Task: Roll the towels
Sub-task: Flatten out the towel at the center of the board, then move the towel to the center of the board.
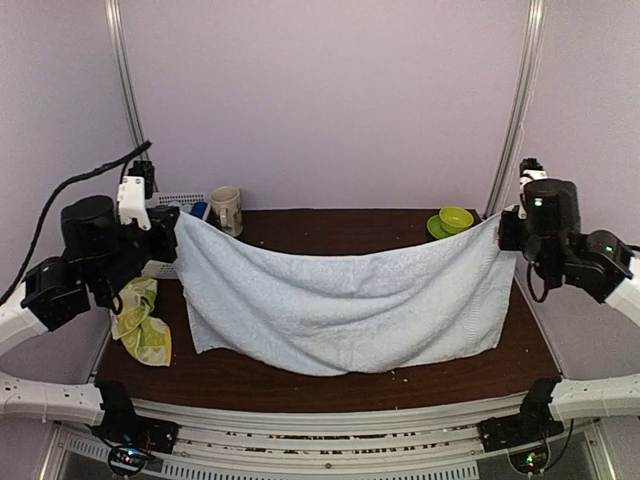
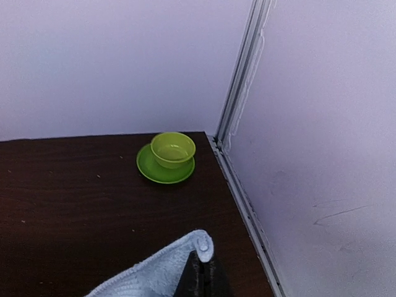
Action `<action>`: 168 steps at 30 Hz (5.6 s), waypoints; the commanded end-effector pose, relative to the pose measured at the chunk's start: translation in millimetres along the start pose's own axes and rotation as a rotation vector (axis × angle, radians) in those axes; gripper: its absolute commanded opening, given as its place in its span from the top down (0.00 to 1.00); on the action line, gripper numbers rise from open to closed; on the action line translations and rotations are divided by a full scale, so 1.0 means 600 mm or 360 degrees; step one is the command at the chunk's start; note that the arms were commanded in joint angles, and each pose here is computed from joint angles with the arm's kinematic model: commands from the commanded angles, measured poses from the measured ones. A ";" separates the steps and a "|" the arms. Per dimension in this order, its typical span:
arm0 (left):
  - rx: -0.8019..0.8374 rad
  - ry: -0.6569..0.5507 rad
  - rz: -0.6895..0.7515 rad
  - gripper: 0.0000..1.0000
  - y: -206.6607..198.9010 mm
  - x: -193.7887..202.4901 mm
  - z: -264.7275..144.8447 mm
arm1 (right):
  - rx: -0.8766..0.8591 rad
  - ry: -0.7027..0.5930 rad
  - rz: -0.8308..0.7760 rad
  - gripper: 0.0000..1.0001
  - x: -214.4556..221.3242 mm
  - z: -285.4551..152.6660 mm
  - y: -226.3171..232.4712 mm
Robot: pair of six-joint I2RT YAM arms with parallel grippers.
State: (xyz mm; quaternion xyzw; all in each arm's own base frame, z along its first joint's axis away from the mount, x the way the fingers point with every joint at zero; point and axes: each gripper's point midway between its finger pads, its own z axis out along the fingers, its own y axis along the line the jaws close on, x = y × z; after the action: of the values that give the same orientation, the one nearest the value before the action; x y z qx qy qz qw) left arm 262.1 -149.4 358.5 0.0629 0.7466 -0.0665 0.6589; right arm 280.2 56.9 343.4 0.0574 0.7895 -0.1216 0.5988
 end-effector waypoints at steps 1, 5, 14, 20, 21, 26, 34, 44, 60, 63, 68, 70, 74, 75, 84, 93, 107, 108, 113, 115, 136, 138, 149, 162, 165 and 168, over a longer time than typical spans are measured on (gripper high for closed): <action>-0.0064 0.0269 0.0098 1.00 -0.013 0.084 0.105 | 0.0194 0.0211 -0.0147 1.00 0.080 0.124 0.009; -0.0143 0.0410 0.0096 1.00 0.014 0.153 0.222 | 0.0345 0.0286 -0.0185 1.00 0.114 0.217 0.000; -0.0329 0.0426 0.0259 1.00 0.009 0.201 0.400 | 0.0455 0.0355 -0.0214 1.00 0.175 0.370 0.020; -0.0360 0.0342 0.0325 1.00 0.006 0.195 0.444 | 0.0381 0.0321 -0.0183 1.00 0.156 0.408 0.039; -0.0366 0.0315 0.0334 1.00 0.007 0.190 0.446 | 0.0357 0.0305 -0.0161 1.00 0.149 0.410 0.042; -0.0368 0.0288 0.0379 1.00 0.019 0.186 0.438 | 0.0229 0.0261 -0.0074 1.00 0.129 0.396 0.054; -0.0159 0.0232 0.0314 1.00 0.015 0.220 0.377 | 0.0125 0.0290 0.0033 1.00 0.185 0.322 0.031; -0.0112 0.0175 0.0257 1.00 0.033 0.220 0.296 | 0.0069 0.0298 0.0115 1.00 0.211 0.248 0.001; -0.0042 0.0218 0.0134 1.00 0.049 0.249 0.204 | 0.0108 0.0407 0.0133 1.00 0.287 0.188 -0.037; -0.0042 0.0249 0.0128 1.00 0.049 0.258 0.197 | 0.0175 0.0420 0.0153 1.00 0.298 0.179 -0.053; -0.0023 0.0332 0.0141 1.00 0.042 0.286 0.188 | 0.0176 0.0438 0.0169 1.00 0.308 0.170 -0.057; -0.0024 0.0368 0.0135 1.00 0.042 0.299 0.185 | 0.0168 0.0443 0.0167 1.00 0.308 0.169 -0.056; -0.0050 0.0421 0.0119 1.00 0.049 0.320 0.175 | 0.0151 0.0483 0.0179 1.00 0.314 0.166 -0.052; -0.0053 0.0428 0.0112 1.00 0.050 0.323 0.173 | 0.0153 0.0496 0.0177 1.00 0.319 0.165 -0.053; -0.0037 0.0482 0.0099 0.97 0.046 0.339 0.166 | 0.0095 0.0613 0.0194 1.00 0.348 0.161 -0.032; -0.0012 0.0524 0.0087 0.86 0.039 0.353 0.154 | 0.0118 0.0619 0.0205 1.00 0.350 0.157 -0.033; -0.0029 0.0591 0.0070 0.82 0.044 0.383 0.129 | 0.0131 0.0691 0.0187 0.86 0.369 0.149 -0.017; -0.0028 0.0586 0.0064 0.81 0.044 0.382 0.127 | 0.0131 0.0693 0.0186 0.85 0.369 0.147 -0.015; -0.0016 0.0577 0.0023 0.75 0.046 0.382 0.114 | 0.0148 0.0695 0.0184 0.84 0.369 0.143 -0.014; 0.0006 0.0577 0.0007 0.72 0.043 0.383 0.109 | 0.0169 0.0690 0.0188 0.84 0.367 0.143 -0.018; -0.0149 0.0708 -0.0046 0.40 0.050 0.404 0.130 | 0.0224 0.0423 0.0523 0.67 0.291 0.092 -0.063; -0.0158 0.0747 -0.0033 0.39 0.047 0.410 0.136 | 0.0203 0.0453 0.0499 0.63 0.293 0.101 -0.051; -0.0095 0.0892 0.0008 0.32 0.027 0.449 0.150 | 0.0146 0.0557 0.0382 0.49 0.294 0.168 0.013; -0.0026 0.1052 0.0051 0.19 0.023 0.495 0.127 | 0.0069 0.0725 0.0244 0.47 0.364 0.179 0.037; -0.0046 0.1080 0.0049 0.16 0.026 0.497 0.123 | 0.0063 0.0673 0.0282 0.53 0.355 0.160 0.023; -0.0076 0.1132 0.0049 0.15 0.031 0.504 0.121 | 0.0079 0.0642 0.0304 0.59 0.344 0.144 0.007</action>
State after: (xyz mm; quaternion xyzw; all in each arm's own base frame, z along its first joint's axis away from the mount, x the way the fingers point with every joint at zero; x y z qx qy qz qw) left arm 301.9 -143.6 54.1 0.0829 0.9217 -0.0163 0.3785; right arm 316.2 31.6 113.7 0.1661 0.8864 -0.0717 0.4260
